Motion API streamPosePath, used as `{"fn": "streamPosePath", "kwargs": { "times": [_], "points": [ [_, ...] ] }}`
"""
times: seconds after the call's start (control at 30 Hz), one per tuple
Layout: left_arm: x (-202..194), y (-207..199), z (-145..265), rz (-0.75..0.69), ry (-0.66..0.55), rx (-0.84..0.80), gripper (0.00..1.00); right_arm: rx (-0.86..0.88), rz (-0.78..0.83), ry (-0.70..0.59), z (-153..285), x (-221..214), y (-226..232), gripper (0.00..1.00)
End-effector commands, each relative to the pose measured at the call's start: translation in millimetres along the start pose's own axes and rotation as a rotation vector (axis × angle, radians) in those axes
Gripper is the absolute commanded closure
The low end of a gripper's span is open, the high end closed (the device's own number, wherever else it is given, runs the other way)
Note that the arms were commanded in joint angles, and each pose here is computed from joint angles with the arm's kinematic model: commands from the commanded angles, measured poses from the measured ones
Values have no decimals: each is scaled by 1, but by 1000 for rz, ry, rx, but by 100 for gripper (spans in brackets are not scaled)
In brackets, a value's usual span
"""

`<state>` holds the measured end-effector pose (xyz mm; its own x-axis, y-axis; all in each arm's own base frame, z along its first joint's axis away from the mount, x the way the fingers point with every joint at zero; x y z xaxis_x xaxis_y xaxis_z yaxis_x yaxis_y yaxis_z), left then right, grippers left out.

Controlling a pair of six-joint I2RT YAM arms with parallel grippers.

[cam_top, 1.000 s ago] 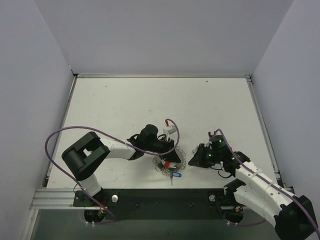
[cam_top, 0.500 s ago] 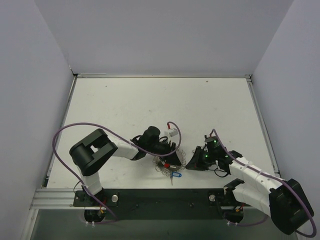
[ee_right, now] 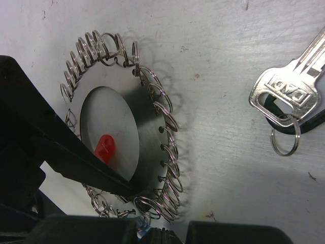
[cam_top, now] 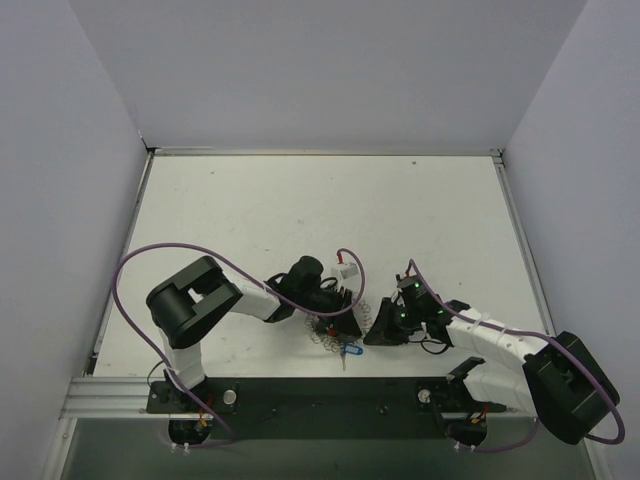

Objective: Put the keys on the keyring

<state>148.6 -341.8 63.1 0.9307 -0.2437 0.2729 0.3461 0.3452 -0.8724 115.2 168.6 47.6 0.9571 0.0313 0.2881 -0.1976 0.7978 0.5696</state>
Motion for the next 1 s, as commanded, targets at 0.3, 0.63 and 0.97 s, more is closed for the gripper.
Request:
{"fn": "streamPosePath", "kwargs": {
  "times": [0.3, 0.63, 0.97],
  "points": [
    [3, -3, -16, -48, 28, -13, 54, -11, 12, -10, -6, 2, 0, 100],
    [4, 10, -18, -18, 41, 81, 47, -26, 11, 2, -10, -2, -4, 100],
    [-1, 10, -17, -23, 82, 79, 70, -36, 19, -5, -10, -2, -6, 100]
  ]
}}
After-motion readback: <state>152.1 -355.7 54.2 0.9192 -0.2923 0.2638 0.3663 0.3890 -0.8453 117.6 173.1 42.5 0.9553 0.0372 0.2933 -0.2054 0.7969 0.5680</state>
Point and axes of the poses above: each gripper's point midway between its finger pads, its own z axis back along the fingers, its own y axis along the line the jaws close on, x = y × z, the point moved 5 cm from there along z, back along the fingers, and after that the axes turned 14 degrees about z, right-handed, at the moved point
